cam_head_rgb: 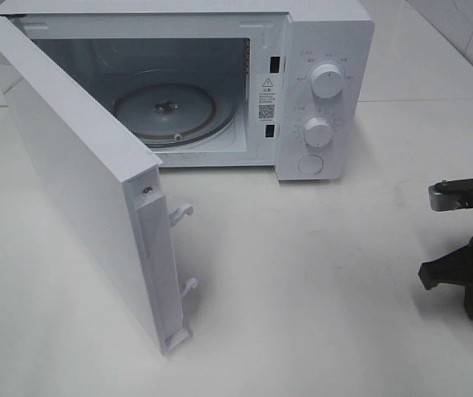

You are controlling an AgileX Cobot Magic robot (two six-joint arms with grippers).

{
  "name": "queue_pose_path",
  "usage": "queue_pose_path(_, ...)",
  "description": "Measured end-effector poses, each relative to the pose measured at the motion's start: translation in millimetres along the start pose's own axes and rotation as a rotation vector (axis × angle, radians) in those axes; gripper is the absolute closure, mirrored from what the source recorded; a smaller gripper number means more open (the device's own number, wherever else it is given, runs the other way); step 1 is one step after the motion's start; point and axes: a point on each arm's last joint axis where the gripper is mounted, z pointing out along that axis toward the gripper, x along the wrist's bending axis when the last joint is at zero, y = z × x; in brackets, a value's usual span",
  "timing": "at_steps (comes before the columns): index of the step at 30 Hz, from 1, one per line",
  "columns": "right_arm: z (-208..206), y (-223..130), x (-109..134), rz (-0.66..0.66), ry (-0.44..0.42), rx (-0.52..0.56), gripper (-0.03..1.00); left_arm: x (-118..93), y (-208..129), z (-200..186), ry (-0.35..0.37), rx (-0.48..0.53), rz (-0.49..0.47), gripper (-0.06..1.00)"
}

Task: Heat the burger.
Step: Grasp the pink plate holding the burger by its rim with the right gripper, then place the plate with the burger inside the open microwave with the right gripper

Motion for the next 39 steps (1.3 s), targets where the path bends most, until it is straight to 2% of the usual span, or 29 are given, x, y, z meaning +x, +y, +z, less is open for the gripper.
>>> queue_pose_path(8,-1,-1,1,-0.002,-0.012,0.005,0.83,0,0,0,0.000,0.000,0.000,-0.04)
queue_pose_path(11,-5,-3,3,-0.009,-0.033,0.004,0.89,0,0,0,0.000,0.000,0.000,-0.04)
queue_pose_path(16,-12,-7,4,-0.027,-0.095,0.010,0.92,0,0,0,0.000,0.000,0.000,-0.04)
queue_pose_path(18,-20,-9,4,-0.031,-0.149,-0.012,0.94,0,0,0,0.000,0.000,0.000,-0.04)
queue_pose_path(33,-34,-18,19,-0.079,-0.272,-0.027,0.94,0,0,0,0.000,0.000,0.000,-0.04)
queue_pose_path(39,-39,-21,23,-0.103,-0.285,-0.035,0.94,0,0,0,0.000,0.000,0.000,-0.04)
